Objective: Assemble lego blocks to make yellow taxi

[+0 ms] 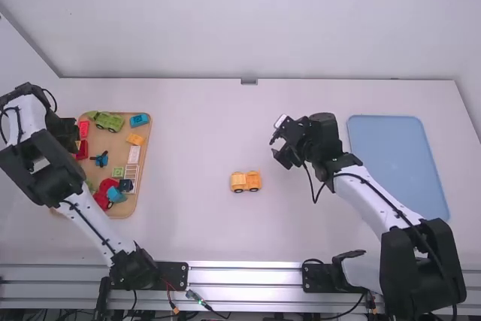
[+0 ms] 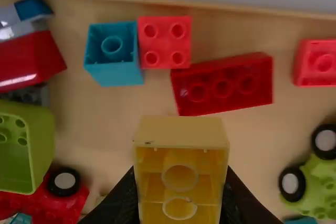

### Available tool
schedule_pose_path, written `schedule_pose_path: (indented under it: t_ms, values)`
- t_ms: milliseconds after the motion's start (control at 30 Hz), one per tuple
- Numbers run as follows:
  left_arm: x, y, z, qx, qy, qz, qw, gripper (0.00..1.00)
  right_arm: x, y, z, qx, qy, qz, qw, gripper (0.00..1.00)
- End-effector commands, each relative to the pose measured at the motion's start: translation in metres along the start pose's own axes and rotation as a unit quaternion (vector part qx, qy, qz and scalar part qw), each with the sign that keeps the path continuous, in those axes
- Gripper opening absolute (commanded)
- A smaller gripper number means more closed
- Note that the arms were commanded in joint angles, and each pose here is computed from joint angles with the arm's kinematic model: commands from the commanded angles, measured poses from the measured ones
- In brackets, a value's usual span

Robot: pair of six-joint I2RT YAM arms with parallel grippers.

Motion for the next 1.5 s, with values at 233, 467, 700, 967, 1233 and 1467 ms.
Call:
schedule_pose_path:
  t_ms: [233, 467, 700, 967, 1233, 1467]
  values:
    - [-0.059, 0.073, -0.011, 0.171, 0.142, -0.043, 0.974, 0.01, -0.010, -0.013, -0.015, 0.114, -0.007, -0.075, 0.991, 0.99]
    - [-0.088, 0.179, -0.007, 0.456, 0.368, -0.020, 0.810, 0.02, -0.012, -0.025, -0.022, 0.189, -0.005, -0.111, 0.976, 0.99]
    - [-0.098, 0.288, 0.038, 0.652, 0.514, 0.036, 0.556, 0.02, -0.004, -0.026, -0.022, 0.253, -0.026, -0.124, 0.959, 0.99]
    - [-0.102, 0.362, 0.094, 0.733, 0.594, 0.147, 0.296, 0.02, 0.017, -0.025, -0.011, 0.262, -0.233, -0.258, 0.900, 0.99]
    - [-0.090, 0.405, 0.129, 0.754, 0.605, 0.173, 0.187, 0.02, 0.024, -0.024, -0.004, 0.253, -0.337, -0.317, 0.850, 0.99]
    - [-0.087, 0.428, 0.133, 0.749, 0.616, 0.183, 0.162, 0.02, 0.037, -0.044, 0.012, 0.229, -0.401, -0.320, 0.828, 0.95]
Point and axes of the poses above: each hand's point on the last joint's axis, 136 mm out from that joint toward the fingers, its own x axis out along the fingers, its own z axis along the line the jaws close on, y = z × x, the point moved 6 cm from there along -x, back along the fingers, and after that the axes turned 8 degrees about -x, right-handed, at the moved point
